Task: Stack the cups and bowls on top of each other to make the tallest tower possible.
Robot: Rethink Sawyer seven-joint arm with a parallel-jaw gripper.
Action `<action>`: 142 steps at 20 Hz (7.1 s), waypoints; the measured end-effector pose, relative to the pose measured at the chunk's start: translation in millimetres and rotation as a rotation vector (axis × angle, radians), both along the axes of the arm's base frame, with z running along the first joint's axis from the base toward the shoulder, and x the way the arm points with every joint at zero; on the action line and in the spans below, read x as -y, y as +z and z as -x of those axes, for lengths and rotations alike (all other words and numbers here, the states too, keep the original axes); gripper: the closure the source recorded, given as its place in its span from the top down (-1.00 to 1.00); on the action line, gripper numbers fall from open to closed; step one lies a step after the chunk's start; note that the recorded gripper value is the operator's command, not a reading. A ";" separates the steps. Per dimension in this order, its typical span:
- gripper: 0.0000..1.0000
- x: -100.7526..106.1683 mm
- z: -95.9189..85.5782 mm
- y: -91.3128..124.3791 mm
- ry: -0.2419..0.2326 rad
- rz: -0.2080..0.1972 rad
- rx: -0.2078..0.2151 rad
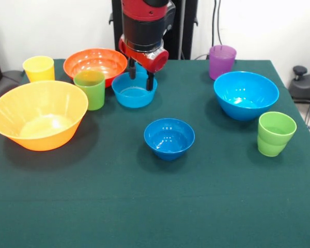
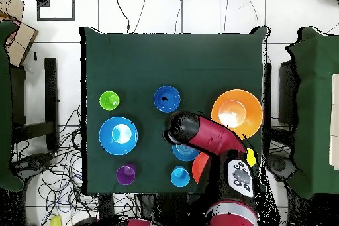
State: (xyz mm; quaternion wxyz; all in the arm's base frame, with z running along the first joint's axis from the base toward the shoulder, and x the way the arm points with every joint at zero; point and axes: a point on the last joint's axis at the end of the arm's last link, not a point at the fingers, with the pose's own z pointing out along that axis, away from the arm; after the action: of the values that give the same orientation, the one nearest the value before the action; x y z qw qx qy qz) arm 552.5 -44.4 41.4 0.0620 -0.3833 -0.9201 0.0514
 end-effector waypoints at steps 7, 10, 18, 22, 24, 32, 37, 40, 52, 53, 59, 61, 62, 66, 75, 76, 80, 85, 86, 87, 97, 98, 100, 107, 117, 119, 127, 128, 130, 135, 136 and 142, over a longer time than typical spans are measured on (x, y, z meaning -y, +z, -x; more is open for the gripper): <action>1.00 1.9 -0.1 -8.1 0.003 0.012 0.018; 1.00 3.0 3.1 -16.9 0.002 0.015 0.016; 1.00 13.2 12.4 -38.9 -0.012 0.027 0.025; 1.00 14.0 19.7 -49.3 -0.014 0.031 0.022; 1.00 12.8 24.1 -53.9 -0.013 0.031 0.017; 1.00 8.5 40.1 -65.4 -0.015 0.026 -0.010; 1.00 6.7 46.6 -73.1 -0.013 0.026 -0.018; 1.00 6.6 47.8 -75.8 -0.012 0.028 -0.017; 1.00 0.5 54.6 -88.0 0.001 0.029 -0.026; 1.00 0.2 55.2 -88.8 0.001 0.029 -0.027; 1.00 -2.6 59.0 -93.3 0.005 0.026 -0.038; 1.00 -4.9 61.1 -95.7 0.008 0.025 -0.044; 1.00 -5.5 61.5 -96.3 0.010 0.025 -0.045; 1.00 -8.6 63.3 -99.4 0.017 0.028 -0.043; 1.00 -9.0 63.8 -99.3 0.018 0.029 -0.040; 1.00 -9.0 63.8 -99.3 0.018 0.029 -0.040; 1.00 -9.0 63.8 -99.3 0.018 0.029 -0.040; 1.00 -9.0 64.1 -99.3 0.018 0.030 -0.038; 1.00 -9.0 64.1 -99.3 0.018 0.030 -0.038; 1.00 -9.0 64.1 -99.3 0.018 0.030 -0.038; -1.00 -11.8 64.5 -99.7 0.024 0.032 -0.032; -1.00 -12.6 65.1 -99.8 0.025 0.032 -0.034; -1.00 -14.6 66.2 -99.8 0.029 0.031 -0.036; -1.00 -19.8 69.3 -99.9 0.038 0.031 -0.042; -1.00 -31.1 69.0 -99.2 0.065 0.038 -0.042; -1.00 -32.3 67.7 -98.8 0.069 0.039 -0.042; -1.00 -41.8 42.8 -95.6 0.087 0.041 -0.040; -1.00 -42.7 38.9 -95.1 0.089 0.042 -0.038; -1.00 -43.4 32.1 -94.1 0.092 0.045 -0.033; -1.00 -42.7 16.0 -91.6 0.099 0.053 -0.030; -1.00 -41.4 11.0 -90.8 0.101 0.058 -0.037; -1.00 -41.4 -0.2 -88.9 0.107 0.064 -0.065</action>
State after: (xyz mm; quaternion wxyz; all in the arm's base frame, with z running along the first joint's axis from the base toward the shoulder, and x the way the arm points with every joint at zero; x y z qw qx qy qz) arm 552.7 -3.1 -47.5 0.0768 -0.3336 -0.9346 0.0964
